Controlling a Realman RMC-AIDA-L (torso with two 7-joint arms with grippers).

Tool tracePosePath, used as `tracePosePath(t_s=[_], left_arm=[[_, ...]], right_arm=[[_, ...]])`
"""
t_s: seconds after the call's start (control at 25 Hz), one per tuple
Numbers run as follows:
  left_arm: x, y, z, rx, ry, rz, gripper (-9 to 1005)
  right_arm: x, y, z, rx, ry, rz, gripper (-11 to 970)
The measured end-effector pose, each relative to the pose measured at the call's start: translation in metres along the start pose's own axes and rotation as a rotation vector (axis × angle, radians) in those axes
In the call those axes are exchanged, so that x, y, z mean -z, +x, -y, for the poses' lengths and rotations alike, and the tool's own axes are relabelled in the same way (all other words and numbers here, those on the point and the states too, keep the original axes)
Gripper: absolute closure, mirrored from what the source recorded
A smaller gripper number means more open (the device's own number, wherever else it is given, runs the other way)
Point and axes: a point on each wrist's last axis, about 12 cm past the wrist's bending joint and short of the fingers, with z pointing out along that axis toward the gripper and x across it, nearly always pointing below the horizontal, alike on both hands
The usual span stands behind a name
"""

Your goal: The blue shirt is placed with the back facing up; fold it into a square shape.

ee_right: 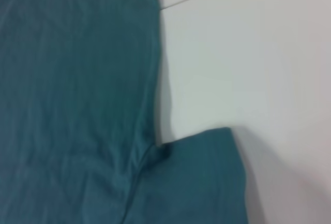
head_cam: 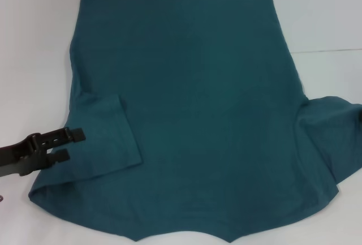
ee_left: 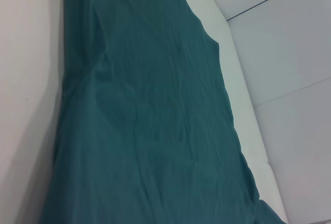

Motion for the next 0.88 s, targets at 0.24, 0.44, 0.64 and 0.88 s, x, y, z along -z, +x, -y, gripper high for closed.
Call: tracePosePath(t_s=[0.24, 0.44, 0.64, 0.88], left_arm=[[0.001, 0.000, -0.001, 0.001, -0.002, 0.002, 112], [0.001, 0.000, -0.001, 0.003, -0.006, 0.006, 116], [0.001, 0.000, -0.001, 0.002, -0.007, 0.008, 121], [0.001, -0.001, -0.001, 0.001, -0.009, 0.011, 126]], right_arm=[[0.001, -0.003, -0.012, 0.025, -0.040, -0.031, 924], [0.007, -0.010, -0.031, 0.077, -0.087, -0.055, 924], [0.012, -0.020, -0.049, 0.122, -0.116, -0.061, 925], [0.002, -0.025, -0.076, 0.179, -0.145, -0.095, 925]])
